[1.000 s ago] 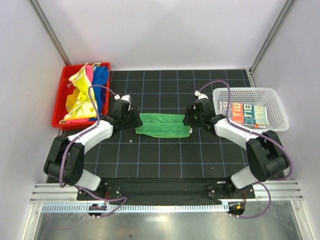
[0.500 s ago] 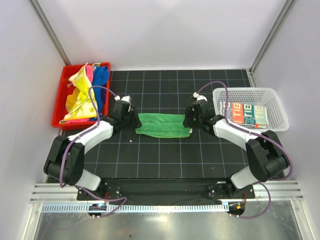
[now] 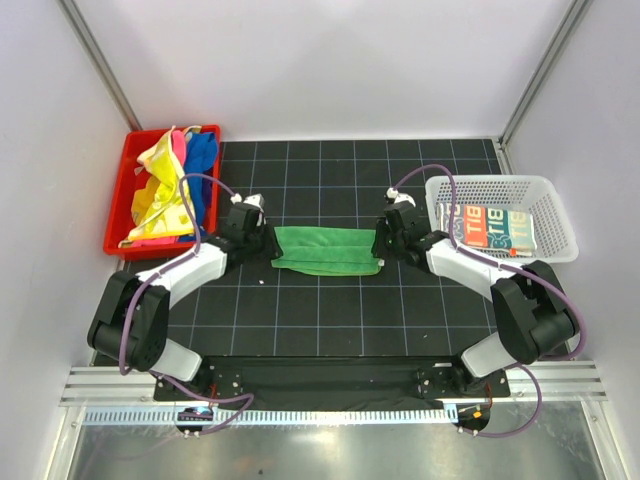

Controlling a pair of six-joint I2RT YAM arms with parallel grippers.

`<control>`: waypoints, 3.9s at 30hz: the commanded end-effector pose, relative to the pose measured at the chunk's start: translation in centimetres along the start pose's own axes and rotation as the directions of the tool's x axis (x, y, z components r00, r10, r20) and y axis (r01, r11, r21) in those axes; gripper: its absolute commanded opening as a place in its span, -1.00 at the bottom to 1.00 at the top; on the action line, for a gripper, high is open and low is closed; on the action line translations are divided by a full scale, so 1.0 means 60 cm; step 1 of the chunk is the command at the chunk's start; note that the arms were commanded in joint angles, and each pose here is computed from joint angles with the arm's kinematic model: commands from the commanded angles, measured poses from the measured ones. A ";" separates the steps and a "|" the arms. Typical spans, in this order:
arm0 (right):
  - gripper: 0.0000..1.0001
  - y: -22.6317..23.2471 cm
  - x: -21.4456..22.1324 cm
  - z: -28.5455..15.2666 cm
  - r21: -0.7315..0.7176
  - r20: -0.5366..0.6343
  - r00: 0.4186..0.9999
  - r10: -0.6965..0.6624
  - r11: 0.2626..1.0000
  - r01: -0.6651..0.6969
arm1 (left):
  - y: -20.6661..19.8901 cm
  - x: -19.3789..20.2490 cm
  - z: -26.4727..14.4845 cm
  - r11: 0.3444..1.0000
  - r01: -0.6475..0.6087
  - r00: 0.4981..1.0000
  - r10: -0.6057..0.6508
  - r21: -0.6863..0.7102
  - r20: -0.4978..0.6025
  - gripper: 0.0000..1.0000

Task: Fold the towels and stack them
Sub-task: Fold the towel

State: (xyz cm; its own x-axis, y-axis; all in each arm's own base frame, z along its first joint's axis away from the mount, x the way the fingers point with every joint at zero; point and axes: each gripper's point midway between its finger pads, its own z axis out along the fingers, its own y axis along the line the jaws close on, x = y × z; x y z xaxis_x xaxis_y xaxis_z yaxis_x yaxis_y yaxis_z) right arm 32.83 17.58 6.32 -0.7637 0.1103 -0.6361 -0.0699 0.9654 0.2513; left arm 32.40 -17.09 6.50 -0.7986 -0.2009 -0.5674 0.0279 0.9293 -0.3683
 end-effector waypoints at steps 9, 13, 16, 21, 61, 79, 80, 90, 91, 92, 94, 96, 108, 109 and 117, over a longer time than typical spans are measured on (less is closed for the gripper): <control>-0.65 0.008 -0.027 -0.006 0.006 0.041 0.999 -0.015 1.000 0.014 | -0.021 -0.044 -0.004 0.999 -0.024 0.997 0.022 0.023 0.070 -0.44; -0.77 0.008 -0.034 -0.009 0.011 0.048 0.999 -0.023 1.000 0.023 | -0.026 -0.060 -0.007 0.999 -0.035 0.995 0.033 0.022 0.092 -0.68; -0.81 0.007 -0.048 -0.012 0.026 0.063 0.998 -0.032 0.999 0.030 | -0.029 -0.071 -0.006 0.999 -0.045 0.994 0.043 0.016 0.100 -0.79; -0.87 0.019 -0.106 -0.014 0.041 0.113 0.992 -0.056 0.998 0.051 | -0.044 -0.137 -0.006 0.997 -0.069 0.981 0.071 -0.017 0.179 -0.85; -0.96 0.012 -0.250 0.042 -0.001 0.259 0.964 -0.067 0.998 0.070 | -0.038 -0.262 0.070 0.992 -0.089 0.939 0.052 0.093 0.340 -0.91; -0.96 0.023 -0.188 -0.009 -0.051 0.244 0.969 -0.041 0.997 0.055 | -0.043 -0.253 0.024 0.988 -0.074 0.931 0.019 0.137 0.365 -0.88; -0.97 0.026 -0.188 -0.012 -0.058 0.244 0.969 -0.037 0.997 0.053 | -0.044 -0.255 0.025 0.987 -0.074 0.932 0.016 0.145 0.362 -0.88; -0.97 0.022 -0.166 -0.026 -0.067 0.229 0.973 -0.035 0.996 0.051 | -0.045 -0.219 0.025 0.978 -0.056 0.952 -0.008 0.200 0.306 -0.77; -0.96 0.023 -0.163 -0.028 -0.069 0.226 0.973 -0.036 0.996 0.052 | -0.046 -0.219 0.021 0.978 -0.058 0.952 -0.006 0.201 0.306 -0.77; -0.97 0.020 -0.159 -0.027 -0.066 0.223 0.974 -0.034 0.997 0.050 | -0.046 -0.215 0.020 0.978 -0.059 0.953 -0.005 0.202 0.302 -0.77; -0.97 0.021 -0.152 -0.027 -0.072 0.217 0.976 -0.033 0.996 0.050 | -0.042 -0.210 0.018 0.979 -0.057 0.954 -0.005 0.197 0.298 -0.77; -0.97 0.020 -0.139 -0.025 -0.079 0.208 0.978 -0.030 0.996 0.047 | -0.042 -0.203 0.011 0.979 -0.055 0.956 -0.005 0.197 0.294 -0.79; -0.97 0.018 -0.103 -0.026 -0.084 0.189 0.982 -0.021 0.996 0.038 | -0.032 -0.160 -0.004 0.978 -0.017 0.971 -0.034 0.206 0.239 -1.00; -0.97 0.017 -0.102 -0.027 -0.087 0.191 0.981 -0.022 0.995 0.039 | -0.031 -0.155 -0.003 0.978 -0.013 0.972 -0.037 0.208 0.233 -0.99; -0.97 0.018 -0.079 -0.027 -0.096 0.178 0.984 -0.018 0.995 0.036 | -0.013 -0.103 -0.002 0.978 0.014 0.980 -0.055 0.206 0.194 -0.99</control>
State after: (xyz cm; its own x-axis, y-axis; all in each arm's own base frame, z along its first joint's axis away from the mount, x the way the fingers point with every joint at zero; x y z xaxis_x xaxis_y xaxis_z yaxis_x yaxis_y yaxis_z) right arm 34.87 17.11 8.95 -0.6858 0.1049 -0.7202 -0.1390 0.9525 0.2711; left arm 37.38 -16.30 8.83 -0.6969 -0.2884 -0.6566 0.1093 0.8622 -0.4947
